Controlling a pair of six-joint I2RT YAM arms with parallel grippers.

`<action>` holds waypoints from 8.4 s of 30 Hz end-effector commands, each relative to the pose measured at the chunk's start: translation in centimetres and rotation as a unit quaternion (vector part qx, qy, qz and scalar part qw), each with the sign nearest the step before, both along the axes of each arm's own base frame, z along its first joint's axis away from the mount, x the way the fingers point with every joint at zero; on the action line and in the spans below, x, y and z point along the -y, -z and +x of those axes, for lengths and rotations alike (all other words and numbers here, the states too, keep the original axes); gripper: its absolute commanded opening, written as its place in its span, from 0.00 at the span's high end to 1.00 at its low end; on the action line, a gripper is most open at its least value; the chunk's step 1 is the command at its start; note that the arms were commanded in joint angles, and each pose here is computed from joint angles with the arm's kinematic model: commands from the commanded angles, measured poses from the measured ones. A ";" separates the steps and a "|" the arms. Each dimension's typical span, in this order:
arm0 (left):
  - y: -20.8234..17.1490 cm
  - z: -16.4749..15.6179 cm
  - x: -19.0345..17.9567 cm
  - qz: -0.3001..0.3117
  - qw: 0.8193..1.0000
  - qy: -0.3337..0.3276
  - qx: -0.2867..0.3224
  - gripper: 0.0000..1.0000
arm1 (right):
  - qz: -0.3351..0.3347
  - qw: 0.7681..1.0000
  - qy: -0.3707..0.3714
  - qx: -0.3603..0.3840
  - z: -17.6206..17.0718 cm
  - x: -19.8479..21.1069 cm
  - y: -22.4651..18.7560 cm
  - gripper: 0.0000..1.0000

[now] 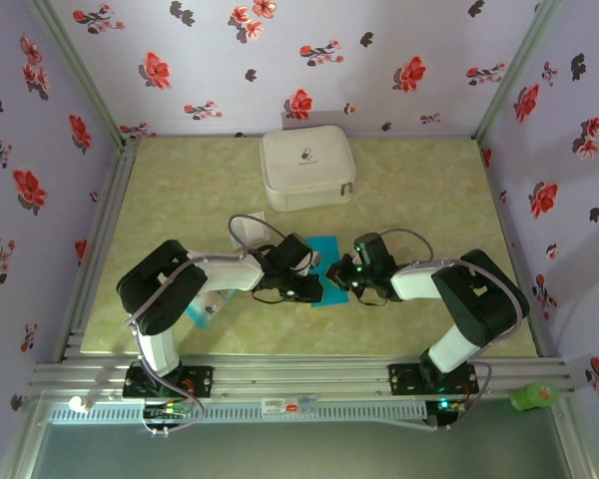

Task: Fold a paper plane with a square sheet of paper (pick it up from the middle)
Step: Fold the triangle a second time at the center of the table.

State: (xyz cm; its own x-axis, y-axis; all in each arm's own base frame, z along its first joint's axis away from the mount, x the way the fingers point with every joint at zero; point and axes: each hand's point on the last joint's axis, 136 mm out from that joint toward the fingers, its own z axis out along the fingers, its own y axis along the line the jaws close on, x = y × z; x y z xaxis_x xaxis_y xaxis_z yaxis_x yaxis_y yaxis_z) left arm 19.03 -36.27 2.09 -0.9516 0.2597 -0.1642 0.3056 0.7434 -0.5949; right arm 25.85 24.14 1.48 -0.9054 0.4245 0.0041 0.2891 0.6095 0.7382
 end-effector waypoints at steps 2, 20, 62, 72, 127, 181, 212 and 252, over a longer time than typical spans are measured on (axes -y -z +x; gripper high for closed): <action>-2.5 -0.1 0.2 -0.017 0.999 0.018 0.030 0.85 | -0.065 0.996 0.014 -0.064 -2.3 2.5 3.9 1.00; 0.0 -0.7 0.7 0.016 0.998 0.067 0.001 0.84 | -0.071 0.995 0.010 -0.067 -2.4 2.6 4.0 1.00; -5.7 1.6 0.3 -0.127 0.991 -0.027 0.033 0.95 | -0.073 0.995 0.008 -0.072 -2.0 2.4 4.2 1.00; -1.3 3.0 0.6 -0.061 0.997 -0.031 0.030 0.93 | -0.068 0.995 0.006 -0.070 -2.2 2.3 4.0 1.00; 4.7 1.0 -4.6 0.072 0.997 -0.024 0.004 1.00 | -0.021 0.999 -0.028 0.023 1.8 -0.4 -2.6 1.00; -2.0 2.2 -1.8 -0.021 0.998 -0.043 0.039 0.99 | -0.115 0.993 0.006 -0.017 -0.7 4.8 2.7 1.00; 2.7 0.0 -2.1 -0.006 0.999 -0.028 -0.022 0.90 | -0.153 0.987 -0.002 -0.052 -2.0 5.9 4.8 1.00; -3.0 3.9 0.8 -0.093 0.995 -0.040 -0.010 0.94 | -0.150 0.987 -0.008 -0.053 -1.5 5.2 3.6 1.00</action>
State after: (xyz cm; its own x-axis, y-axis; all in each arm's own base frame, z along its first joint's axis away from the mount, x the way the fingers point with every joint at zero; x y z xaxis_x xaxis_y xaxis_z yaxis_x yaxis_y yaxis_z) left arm 23.27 -36.49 5.98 -0.9675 0.1256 -0.2195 0.2484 0.6349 -0.7316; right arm 26.89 21.89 1.50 -0.9184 0.3890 -0.0723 0.2535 0.7188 0.6474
